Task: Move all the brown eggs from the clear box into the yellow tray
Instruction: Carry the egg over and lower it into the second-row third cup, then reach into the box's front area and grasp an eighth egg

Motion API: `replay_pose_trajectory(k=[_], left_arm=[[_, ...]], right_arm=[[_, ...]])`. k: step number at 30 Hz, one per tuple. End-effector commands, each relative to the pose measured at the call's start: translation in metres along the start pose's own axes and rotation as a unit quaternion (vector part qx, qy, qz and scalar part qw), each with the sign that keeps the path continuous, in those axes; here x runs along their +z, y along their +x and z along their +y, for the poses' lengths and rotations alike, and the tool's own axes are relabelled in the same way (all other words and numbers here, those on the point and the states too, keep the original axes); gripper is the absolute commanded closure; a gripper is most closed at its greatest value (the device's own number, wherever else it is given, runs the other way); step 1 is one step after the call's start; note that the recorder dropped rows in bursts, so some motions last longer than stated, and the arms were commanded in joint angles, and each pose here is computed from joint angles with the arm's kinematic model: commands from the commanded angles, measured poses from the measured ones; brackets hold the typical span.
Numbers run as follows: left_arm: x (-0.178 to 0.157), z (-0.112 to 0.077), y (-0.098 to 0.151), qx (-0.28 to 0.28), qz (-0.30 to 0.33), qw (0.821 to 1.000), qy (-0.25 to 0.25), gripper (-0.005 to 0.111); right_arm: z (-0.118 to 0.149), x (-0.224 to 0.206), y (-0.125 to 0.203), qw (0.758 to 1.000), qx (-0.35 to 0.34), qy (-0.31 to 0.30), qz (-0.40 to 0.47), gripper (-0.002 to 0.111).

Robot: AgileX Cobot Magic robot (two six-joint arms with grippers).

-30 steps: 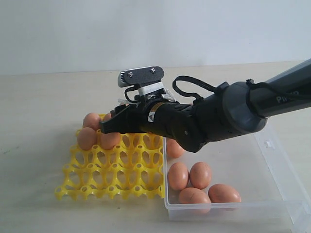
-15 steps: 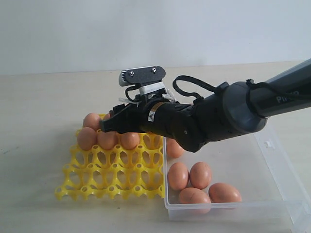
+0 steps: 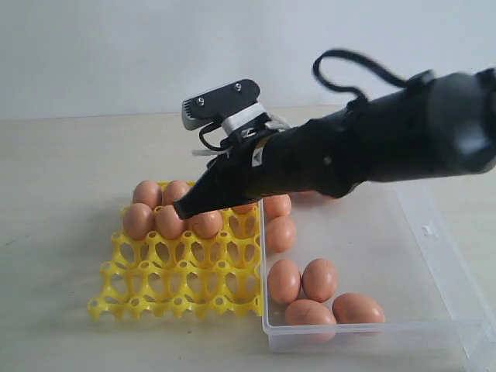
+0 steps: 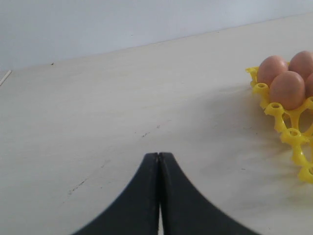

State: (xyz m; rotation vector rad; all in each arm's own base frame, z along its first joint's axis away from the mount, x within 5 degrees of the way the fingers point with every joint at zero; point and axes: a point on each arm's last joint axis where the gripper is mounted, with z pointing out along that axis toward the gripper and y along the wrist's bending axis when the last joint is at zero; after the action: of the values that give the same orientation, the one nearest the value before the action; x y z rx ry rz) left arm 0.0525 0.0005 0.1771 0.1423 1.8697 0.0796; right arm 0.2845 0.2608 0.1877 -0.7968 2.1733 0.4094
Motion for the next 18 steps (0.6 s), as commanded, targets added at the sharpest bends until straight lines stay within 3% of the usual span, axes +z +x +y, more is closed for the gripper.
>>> replay_pose_trajectory(k=[1, 6, 10, 13, 18], left_arm=[[0.000, 0.000, -0.002, -0.003, -0.006, 1.000, -0.001, 0.107], [0.000, 0.000, -0.002, -0.003, -0.006, 1.000, -0.001, 0.107], [0.000, 0.000, -0.002, -0.003, -0.006, 1.000, -0.001, 0.107], [0.000, 0.000, -0.002, -0.003, -0.006, 1.000, -0.001, 0.107], [0.000, 0.000, -0.002, -0.003, -0.006, 1.000, -0.001, 0.107]], right_arm=[[-0.006, -0.050, -0.003, 0.993, -0.053, -0.010, 0.105, 0.108], [-0.014, -0.101, 0.004, 0.976, -0.038, -0.015, 0.214, 0.108], [-0.031, -0.117, 0.009, 0.966, 0.038, 0.009, 0.255, 0.103], [-0.049, -0.117, 0.014, 0.959, 0.066, 0.029, 0.273, 0.089], [-0.062, -0.104, 0.026, 0.943, 0.074, 0.042, 0.321, 0.053]])
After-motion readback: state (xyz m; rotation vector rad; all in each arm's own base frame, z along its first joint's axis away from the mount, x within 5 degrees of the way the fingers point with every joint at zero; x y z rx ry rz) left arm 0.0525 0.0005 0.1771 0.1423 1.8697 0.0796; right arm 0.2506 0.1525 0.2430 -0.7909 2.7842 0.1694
